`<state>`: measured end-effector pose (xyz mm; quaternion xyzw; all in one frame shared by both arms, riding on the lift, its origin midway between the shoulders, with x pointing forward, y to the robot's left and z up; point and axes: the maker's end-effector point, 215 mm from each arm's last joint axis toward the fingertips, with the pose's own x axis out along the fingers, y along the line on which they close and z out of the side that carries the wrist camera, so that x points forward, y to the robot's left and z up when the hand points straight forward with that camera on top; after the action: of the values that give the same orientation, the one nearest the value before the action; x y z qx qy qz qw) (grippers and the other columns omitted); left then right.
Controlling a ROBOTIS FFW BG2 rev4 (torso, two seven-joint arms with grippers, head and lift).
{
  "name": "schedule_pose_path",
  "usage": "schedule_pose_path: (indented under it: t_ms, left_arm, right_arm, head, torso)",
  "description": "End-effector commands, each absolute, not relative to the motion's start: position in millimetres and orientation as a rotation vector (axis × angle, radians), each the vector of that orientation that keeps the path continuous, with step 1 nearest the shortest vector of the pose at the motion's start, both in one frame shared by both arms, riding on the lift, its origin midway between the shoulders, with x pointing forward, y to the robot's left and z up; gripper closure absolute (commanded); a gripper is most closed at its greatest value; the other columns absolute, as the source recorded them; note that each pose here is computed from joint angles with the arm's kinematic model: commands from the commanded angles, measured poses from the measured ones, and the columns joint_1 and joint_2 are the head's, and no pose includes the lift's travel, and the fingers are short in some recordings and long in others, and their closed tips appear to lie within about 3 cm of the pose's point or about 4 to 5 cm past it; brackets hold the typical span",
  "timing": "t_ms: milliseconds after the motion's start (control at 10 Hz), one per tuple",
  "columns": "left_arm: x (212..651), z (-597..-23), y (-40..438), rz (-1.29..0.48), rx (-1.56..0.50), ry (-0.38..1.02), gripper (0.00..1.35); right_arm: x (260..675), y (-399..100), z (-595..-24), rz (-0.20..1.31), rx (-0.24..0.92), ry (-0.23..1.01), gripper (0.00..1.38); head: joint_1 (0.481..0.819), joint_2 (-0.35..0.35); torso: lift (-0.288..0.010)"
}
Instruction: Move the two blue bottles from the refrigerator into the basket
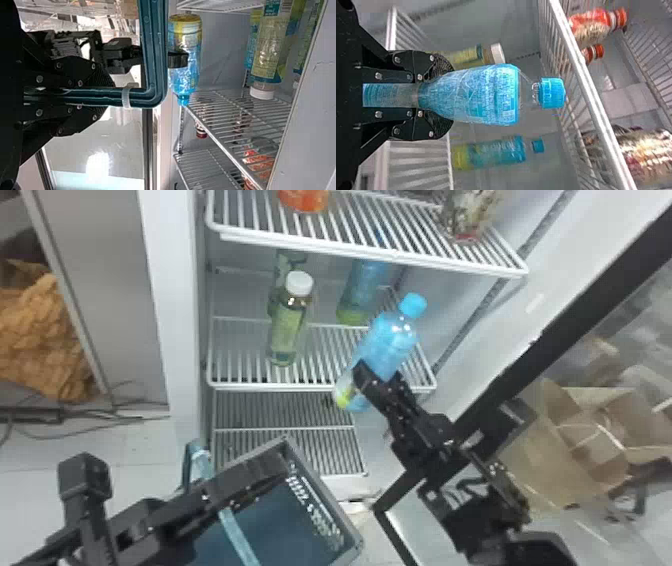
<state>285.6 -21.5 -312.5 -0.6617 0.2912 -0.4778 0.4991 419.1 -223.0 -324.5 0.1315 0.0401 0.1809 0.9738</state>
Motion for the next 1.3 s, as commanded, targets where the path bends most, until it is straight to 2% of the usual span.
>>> schedule_pose_path:
  t_ms: [0, 200, 600, 900, 1100, 1200]
  left_arm:
    - [286, -312, -21, -1.155, -1.606, 0.7, 1.2]
    - [286, -313, -20, -1.148, -1.609, 0.7, 1.2]
    - [286, -314, -20, -1.144, -1.608, 0.7, 1.2]
    - [288, -313, -20, -1.143, -1.606, 0.697, 1.2]
    - [291, -313, -17, -1.137, -1.602, 0.69, 1.2]
    - [292, -314, -16, -1.134, -1.601, 0.688, 1.2]
  right_arm:
    - [399, -202, -327, 0.409, 0.332, 0.118, 1.28]
    - [380, -175, -332, 0.469, 0.409, 0.15, 1.28]
    - [338, -136, -318, 0.584, 0.456, 0.219, 1.28]
    - [311, -120, -338, 0.647, 0.484, 0.334, 1.28]
    - [291, -123, -363, 0.671, 0.464, 0.433, 1.28]
    - [283, -122, -371, 0.676, 0.47, 0.467, 1.21]
  head:
    - [0.695, -0.35]
    - [0.695, -0.35]
    - [0.695, -0.31]
    - [0.695, -0.278]
    - [0.695, -0.272]
    - [0.695, -0.277]
  torso:
    - [-0.216]
    - [-0.216]
    - [-0.216]
    - [-0.216]
    - [-0.216]
    - [-0.216]
